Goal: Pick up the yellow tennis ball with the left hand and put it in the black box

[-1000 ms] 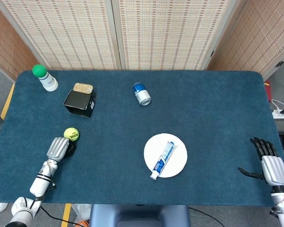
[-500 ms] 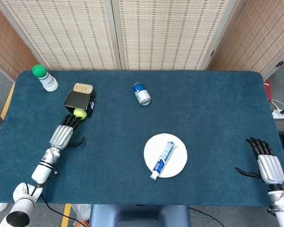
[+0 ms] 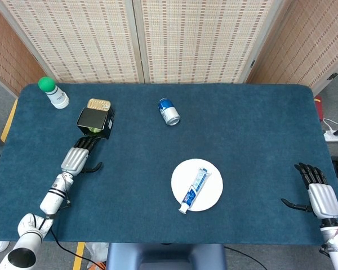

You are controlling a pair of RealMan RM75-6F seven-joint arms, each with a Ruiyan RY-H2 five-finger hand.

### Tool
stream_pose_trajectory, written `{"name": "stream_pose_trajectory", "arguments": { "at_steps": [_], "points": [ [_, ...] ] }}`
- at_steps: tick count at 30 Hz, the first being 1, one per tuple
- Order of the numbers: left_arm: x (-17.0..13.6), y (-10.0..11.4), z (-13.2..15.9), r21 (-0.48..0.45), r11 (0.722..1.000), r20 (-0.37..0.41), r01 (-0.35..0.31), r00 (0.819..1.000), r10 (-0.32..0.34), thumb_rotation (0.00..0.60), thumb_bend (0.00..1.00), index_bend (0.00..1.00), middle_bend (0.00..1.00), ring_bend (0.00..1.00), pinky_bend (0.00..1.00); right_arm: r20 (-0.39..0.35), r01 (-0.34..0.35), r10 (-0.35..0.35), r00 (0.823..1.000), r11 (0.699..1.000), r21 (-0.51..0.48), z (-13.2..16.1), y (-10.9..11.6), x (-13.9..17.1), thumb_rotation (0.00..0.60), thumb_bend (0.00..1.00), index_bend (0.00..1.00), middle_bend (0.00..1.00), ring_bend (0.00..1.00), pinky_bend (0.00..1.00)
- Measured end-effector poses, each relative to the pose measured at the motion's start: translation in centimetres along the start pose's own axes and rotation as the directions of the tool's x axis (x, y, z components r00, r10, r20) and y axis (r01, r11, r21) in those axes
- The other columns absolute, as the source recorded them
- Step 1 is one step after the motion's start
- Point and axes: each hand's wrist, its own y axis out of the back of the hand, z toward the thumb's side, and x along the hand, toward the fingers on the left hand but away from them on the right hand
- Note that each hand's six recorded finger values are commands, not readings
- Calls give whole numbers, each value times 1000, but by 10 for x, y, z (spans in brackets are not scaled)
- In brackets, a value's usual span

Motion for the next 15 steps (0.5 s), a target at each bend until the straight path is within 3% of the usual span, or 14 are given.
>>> {"name": "stream_pose_trajectory", "arguments": {
  "at_steps": [11, 15],
  "points": [
    [-5, 2, -3, -12, 1000, 0, -18, 1000, 18, 255, 327, 34, 0, 0, 0, -10, 0, 0, 1000, 1000, -1, 1, 0, 1, 600, 0, 96, 52, 0, 0],
    [-20, 4, -9, -20, 998, -1, -55, 998, 55, 253, 327, 53, 0, 0, 1, -12, -2, 2, 1000, 1000, -7, 0, 1, 2, 600, 0, 96, 52, 0, 0]
  ]
}}
